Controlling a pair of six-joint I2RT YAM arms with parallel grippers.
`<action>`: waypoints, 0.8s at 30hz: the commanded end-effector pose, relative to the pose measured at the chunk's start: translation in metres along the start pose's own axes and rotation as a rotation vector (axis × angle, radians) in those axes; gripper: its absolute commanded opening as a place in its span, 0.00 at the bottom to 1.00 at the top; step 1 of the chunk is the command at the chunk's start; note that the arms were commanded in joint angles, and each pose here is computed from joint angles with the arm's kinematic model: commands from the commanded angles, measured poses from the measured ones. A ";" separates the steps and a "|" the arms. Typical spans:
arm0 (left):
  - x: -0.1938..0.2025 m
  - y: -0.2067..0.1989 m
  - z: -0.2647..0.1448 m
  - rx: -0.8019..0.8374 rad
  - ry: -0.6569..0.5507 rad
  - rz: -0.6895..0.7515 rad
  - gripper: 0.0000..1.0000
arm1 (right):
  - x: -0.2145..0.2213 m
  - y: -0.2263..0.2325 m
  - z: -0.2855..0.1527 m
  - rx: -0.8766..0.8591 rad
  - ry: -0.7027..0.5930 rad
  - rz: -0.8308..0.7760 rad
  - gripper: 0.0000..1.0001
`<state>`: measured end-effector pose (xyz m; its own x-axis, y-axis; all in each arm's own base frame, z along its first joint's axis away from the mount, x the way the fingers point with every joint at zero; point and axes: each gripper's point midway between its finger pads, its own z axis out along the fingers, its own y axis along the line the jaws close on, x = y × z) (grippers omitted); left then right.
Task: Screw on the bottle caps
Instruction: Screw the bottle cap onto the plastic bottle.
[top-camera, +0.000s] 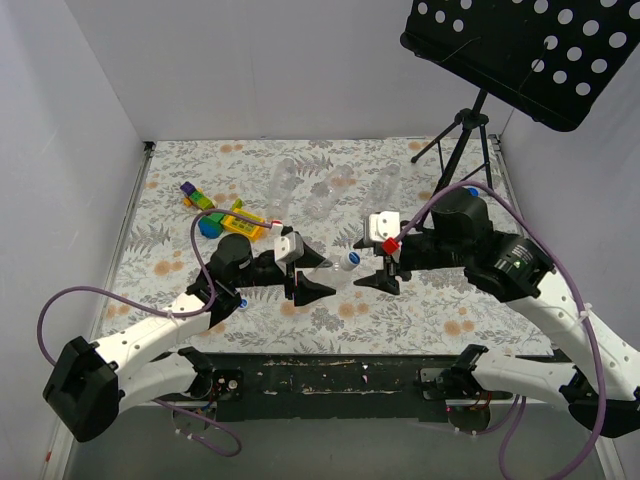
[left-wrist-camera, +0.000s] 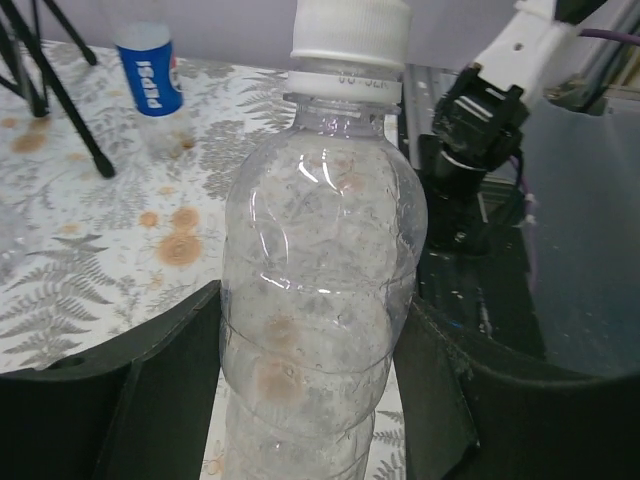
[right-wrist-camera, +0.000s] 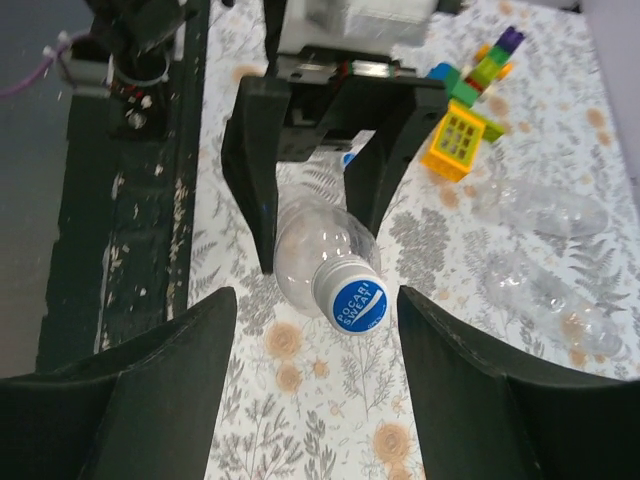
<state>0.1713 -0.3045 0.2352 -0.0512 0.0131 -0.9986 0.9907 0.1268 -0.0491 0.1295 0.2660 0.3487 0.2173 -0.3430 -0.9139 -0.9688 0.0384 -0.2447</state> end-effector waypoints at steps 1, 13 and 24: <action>-0.018 -0.030 -0.002 0.196 -0.021 -0.026 0.11 | -0.002 0.020 -0.007 -0.137 0.006 -0.119 0.71; -0.015 -0.039 -0.001 0.264 -0.004 -0.044 0.10 | 0.002 0.024 0.001 -0.194 0.016 -0.119 0.60; -0.019 -0.038 -0.003 0.247 -0.023 -0.017 0.09 | 0.011 0.023 0.010 -0.207 0.053 -0.047 0.40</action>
<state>0.1318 -0.3070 0.2333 -0.1352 0.0424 -0.9899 0.9830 -0.1192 -0.1394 0.1106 0.2698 0.3178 0.2791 -0.4031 -0.8716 -0.9576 -0.1840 -0.2216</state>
